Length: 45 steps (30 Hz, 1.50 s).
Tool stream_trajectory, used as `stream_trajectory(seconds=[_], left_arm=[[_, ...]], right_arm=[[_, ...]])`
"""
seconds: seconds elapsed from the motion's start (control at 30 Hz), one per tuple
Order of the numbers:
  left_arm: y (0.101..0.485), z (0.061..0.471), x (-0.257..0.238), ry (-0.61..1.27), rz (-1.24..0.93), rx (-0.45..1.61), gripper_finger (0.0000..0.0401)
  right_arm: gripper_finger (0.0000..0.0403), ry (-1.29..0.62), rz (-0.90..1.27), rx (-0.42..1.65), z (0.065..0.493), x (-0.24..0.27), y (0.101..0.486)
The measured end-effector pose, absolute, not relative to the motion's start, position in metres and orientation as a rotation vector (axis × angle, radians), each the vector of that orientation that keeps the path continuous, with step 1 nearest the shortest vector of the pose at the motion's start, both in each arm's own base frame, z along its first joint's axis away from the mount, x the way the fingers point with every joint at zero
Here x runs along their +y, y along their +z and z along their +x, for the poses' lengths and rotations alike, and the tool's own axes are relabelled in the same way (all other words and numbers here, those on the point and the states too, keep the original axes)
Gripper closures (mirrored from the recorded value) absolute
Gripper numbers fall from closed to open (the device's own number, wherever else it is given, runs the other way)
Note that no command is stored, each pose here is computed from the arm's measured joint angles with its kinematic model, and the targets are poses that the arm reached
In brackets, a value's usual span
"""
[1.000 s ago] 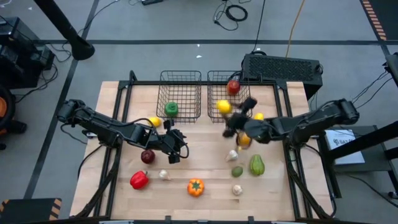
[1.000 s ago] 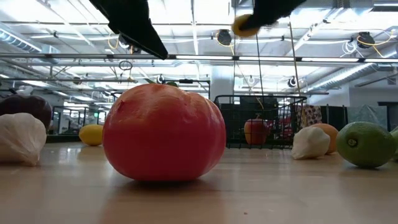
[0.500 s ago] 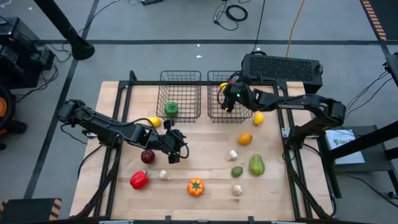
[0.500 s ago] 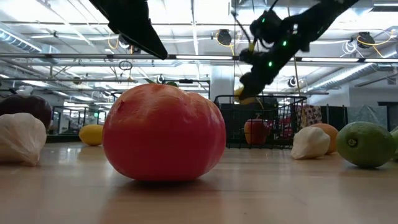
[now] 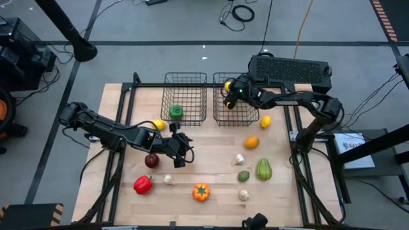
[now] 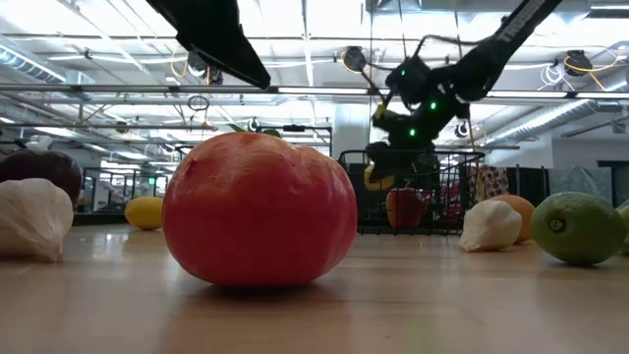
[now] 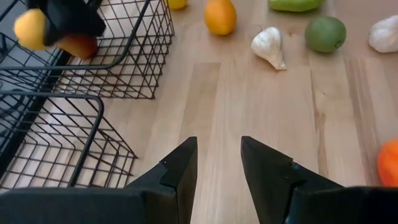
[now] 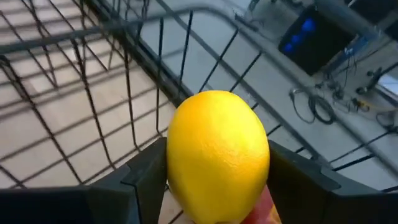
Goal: Sort produce into baskets
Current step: Put the yellow lemon into the right wire basket, then put the dark red apple into the right wire basket
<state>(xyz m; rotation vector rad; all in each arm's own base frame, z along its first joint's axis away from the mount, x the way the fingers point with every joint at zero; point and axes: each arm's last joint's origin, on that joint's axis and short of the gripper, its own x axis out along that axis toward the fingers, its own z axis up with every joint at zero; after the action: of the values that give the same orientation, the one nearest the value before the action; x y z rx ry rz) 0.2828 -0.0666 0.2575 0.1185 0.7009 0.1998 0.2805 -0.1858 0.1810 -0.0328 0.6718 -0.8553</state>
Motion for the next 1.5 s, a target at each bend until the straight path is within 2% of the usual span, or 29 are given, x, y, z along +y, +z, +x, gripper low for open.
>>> stream_trajectory(seconds=[0.33,0.57,0.93,1.07,1.23,1.37,1.5], left_arm=[[0.258,0.283,-0.067,0.197,0.122,0.696,0.0269],[0.258,0.283,-0.067,0.197,0.121,0.696,0.0269],[0.258,0.283,-0.067,0.197,0.121,0.697,0.0269],[0.258,0.283,-0.067,0.194,0.122,0.697,0.0269],[0.257,0.282,-0.068,0.186,0.119,0.713,0.0269],[0.254,0.280,-0.068,0.196,0.107,0.743,0.0269],[0.254,0.279,-0.067,0.204,0.089,0.747,0.0269]], right_arm=[[0.0176,-0.845,-0.044,0.766,0.285,-0.190,0.152],[0.0174,-0.880,-0.093,0.800,0.284,-0.191,0.149],[0.0088,-0.894,-0.120,0.782,0.285,-0.191,0.157],[0.0081,-0.882,-0.131,0.741,0.284,-0.182,0.175],[0.0085,-0.835,-0.151,0.688,0.273,-0.154,0.219],[0.0089,-0.788,-0.062,0.602,0.252,-0.117,0.260],[0.0089,-0.642,0.085,0.548,0.227,-0.075,0.287]])
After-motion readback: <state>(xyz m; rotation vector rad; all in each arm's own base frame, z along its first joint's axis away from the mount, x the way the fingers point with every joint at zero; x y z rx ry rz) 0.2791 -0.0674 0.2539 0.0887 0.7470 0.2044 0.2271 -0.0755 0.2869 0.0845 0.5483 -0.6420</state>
